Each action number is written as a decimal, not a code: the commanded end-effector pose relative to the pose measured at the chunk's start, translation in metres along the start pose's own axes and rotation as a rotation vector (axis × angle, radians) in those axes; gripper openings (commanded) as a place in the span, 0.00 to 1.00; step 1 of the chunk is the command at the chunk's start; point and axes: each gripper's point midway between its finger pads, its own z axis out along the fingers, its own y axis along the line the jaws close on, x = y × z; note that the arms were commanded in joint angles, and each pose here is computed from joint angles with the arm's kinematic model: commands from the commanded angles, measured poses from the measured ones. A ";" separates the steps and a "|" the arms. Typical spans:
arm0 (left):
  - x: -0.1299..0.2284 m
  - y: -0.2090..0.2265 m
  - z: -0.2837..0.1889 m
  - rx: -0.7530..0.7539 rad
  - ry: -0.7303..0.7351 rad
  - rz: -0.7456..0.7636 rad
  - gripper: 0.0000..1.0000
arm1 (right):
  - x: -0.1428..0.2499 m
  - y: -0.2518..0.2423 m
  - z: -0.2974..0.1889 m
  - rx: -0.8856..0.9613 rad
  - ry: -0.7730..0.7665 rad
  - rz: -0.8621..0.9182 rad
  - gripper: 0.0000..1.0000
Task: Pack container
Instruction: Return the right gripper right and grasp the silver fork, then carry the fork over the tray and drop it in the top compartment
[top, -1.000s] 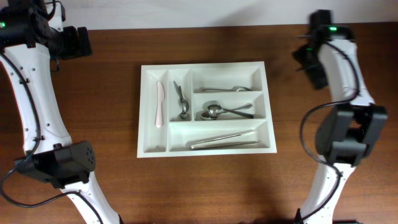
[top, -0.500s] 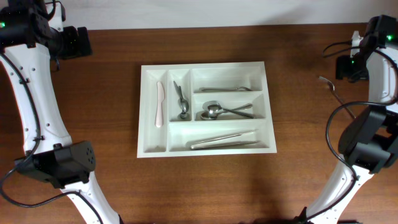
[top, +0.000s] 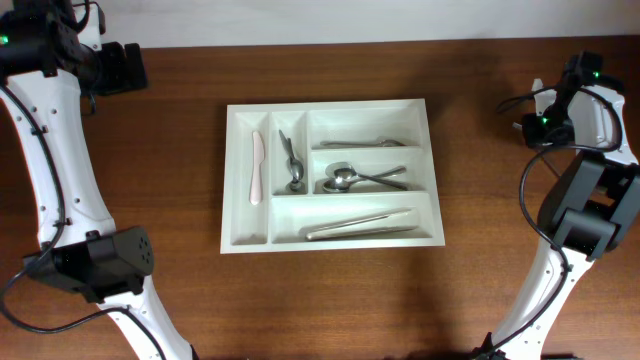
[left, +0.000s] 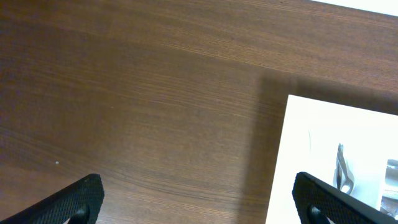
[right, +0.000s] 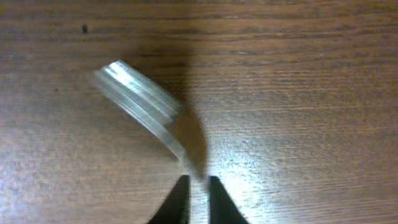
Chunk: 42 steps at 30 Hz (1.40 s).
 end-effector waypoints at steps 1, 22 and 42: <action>-0.002 0.001 -0.008 0.002 -0.019 -0.010 0.99 | 0.004 0.004 0.012 -0.020 0.017 0.030 0.04; -0.002 0.001 -0.008 0.002 -0.019 -0.010 0.99 | 0.010 0.017 0.045 -0.079 0.043 0.030 0.20; -0.002 0.001 -0.008 0.002 -0.019 -0.010 0.99 | -0.135 0.161 -0.170 -0.655 -0.293 0.600 0.04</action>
